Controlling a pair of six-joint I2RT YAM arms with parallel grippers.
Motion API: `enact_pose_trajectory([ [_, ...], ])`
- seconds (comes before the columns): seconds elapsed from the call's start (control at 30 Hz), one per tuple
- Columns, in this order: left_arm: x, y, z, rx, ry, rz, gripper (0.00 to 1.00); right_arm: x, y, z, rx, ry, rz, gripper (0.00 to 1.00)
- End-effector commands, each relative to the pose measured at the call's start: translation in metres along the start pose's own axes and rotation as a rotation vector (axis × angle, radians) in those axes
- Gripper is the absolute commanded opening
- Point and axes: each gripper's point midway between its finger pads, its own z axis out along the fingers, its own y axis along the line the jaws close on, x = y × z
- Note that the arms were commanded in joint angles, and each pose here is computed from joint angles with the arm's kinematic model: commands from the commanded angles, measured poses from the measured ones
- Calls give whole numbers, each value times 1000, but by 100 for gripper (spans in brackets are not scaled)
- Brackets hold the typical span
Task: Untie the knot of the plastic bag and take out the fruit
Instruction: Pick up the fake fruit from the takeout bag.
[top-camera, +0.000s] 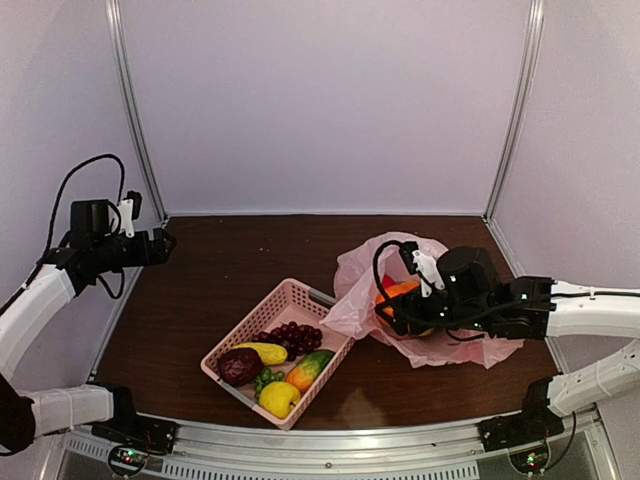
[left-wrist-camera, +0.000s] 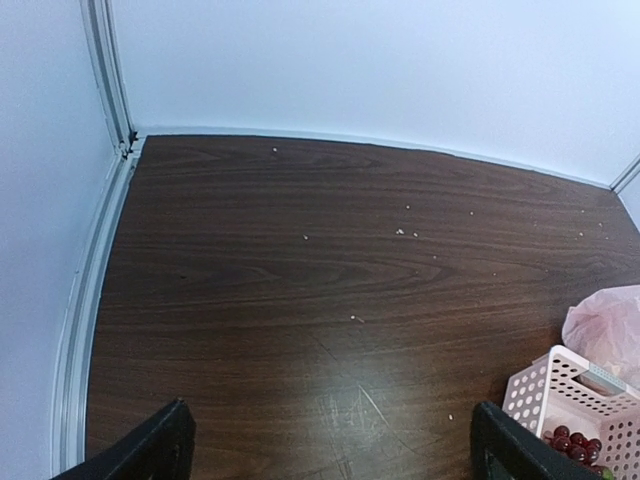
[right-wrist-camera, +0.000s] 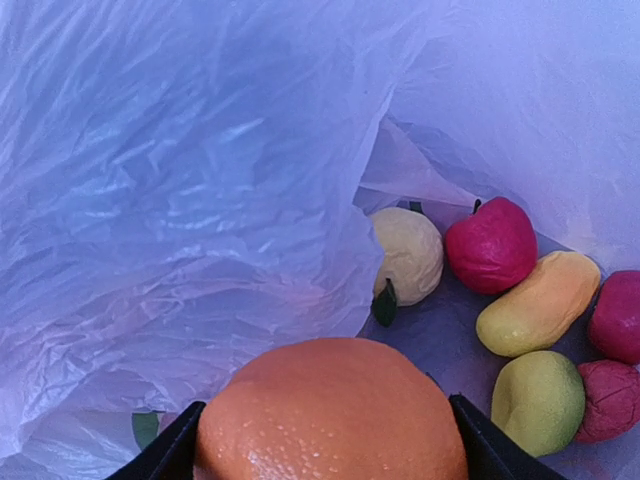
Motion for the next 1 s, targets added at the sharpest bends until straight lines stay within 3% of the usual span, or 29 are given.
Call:
enact_pose_trajectory([
  [0.0, -4, 0, -1, 5, -34, -2, 97, -2, 18, -1, -65, -6, -9, 59],
  [0.17, -2, 1, 1, 1, -17, -3, 97, -3, 32, -16, -127, 0, -18, 59],
  [0.37, 0, 0, 2, 5, -11, -3, 98, 1, 76, -44, -344, 46, -20, 58],
  [0.6, -1, -1, 1, 11, -16, -1, 97, 18, 114, -73, -498, 170, -60, 57],
  [0.8, -1, -1, -2, 11, -24, 2, 97, -32, 141, -102, -603, 19, -39, 57],
  [0.97, -1, -1, -2, 9, -25, 2, 97, -68, 176, -108, -607, -79, -127, 57],
])
